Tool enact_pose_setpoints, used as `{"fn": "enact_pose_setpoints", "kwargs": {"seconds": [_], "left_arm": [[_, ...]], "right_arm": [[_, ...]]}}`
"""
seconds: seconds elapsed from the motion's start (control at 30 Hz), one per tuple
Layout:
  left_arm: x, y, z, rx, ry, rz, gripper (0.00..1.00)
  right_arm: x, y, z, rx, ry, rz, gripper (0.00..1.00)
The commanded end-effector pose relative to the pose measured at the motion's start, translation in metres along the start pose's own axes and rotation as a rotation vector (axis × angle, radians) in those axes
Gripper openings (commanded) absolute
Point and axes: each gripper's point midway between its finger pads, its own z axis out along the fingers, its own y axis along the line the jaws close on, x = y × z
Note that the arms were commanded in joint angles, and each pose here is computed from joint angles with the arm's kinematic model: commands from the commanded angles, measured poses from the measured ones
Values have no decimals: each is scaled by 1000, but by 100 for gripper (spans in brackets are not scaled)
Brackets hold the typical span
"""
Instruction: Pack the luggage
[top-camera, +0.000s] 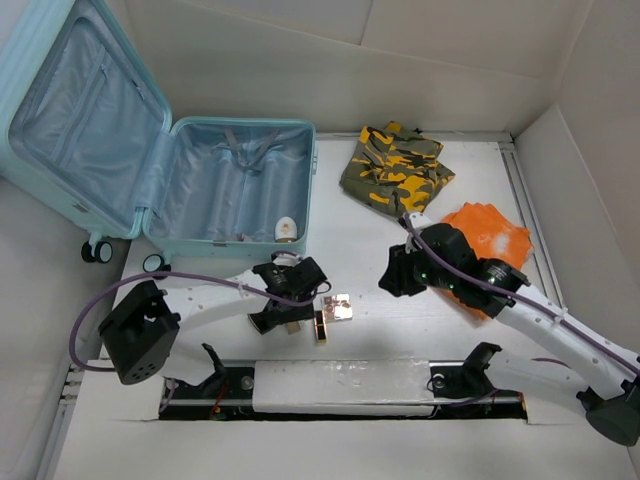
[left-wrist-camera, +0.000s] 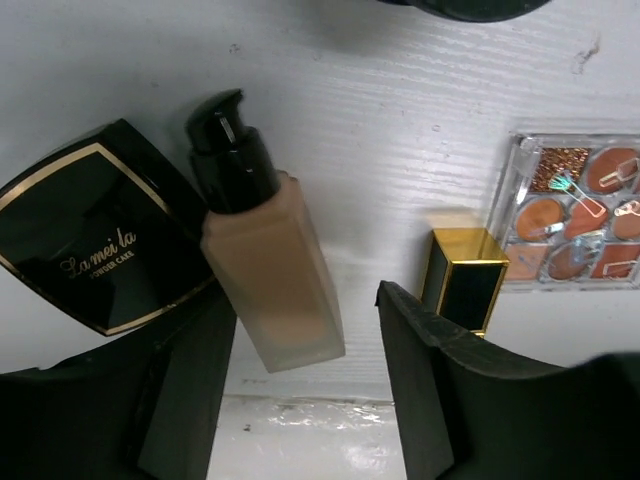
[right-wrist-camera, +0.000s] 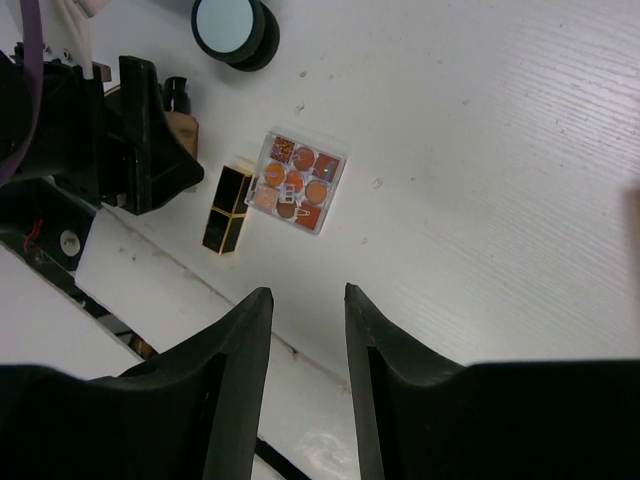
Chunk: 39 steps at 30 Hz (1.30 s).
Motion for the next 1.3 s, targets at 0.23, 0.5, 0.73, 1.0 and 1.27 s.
{"fn": "enact_pose_setpoints", "kwargs": {"seconds": [0.23,0.5,0.73,1.0,1.27], "left_arm": [[2,2,15,-32,-4,-24,15],[-62,-20,-64,49,-166,-73,0],[-209,-12,-136,165,-416,-186,0],[-334,35,-75,105,-427,-303,3],[-360,55,-1,-28,-342,-269,28]], "right_arm": [[11,-1,-6,-1,21,9,51],[21,-5,-8,9,40,10,67],[41,-3,10,-24,85,21,67],[44,7,17,-35,118,9,67],[57,25,26,-53,137,17,71]]}}
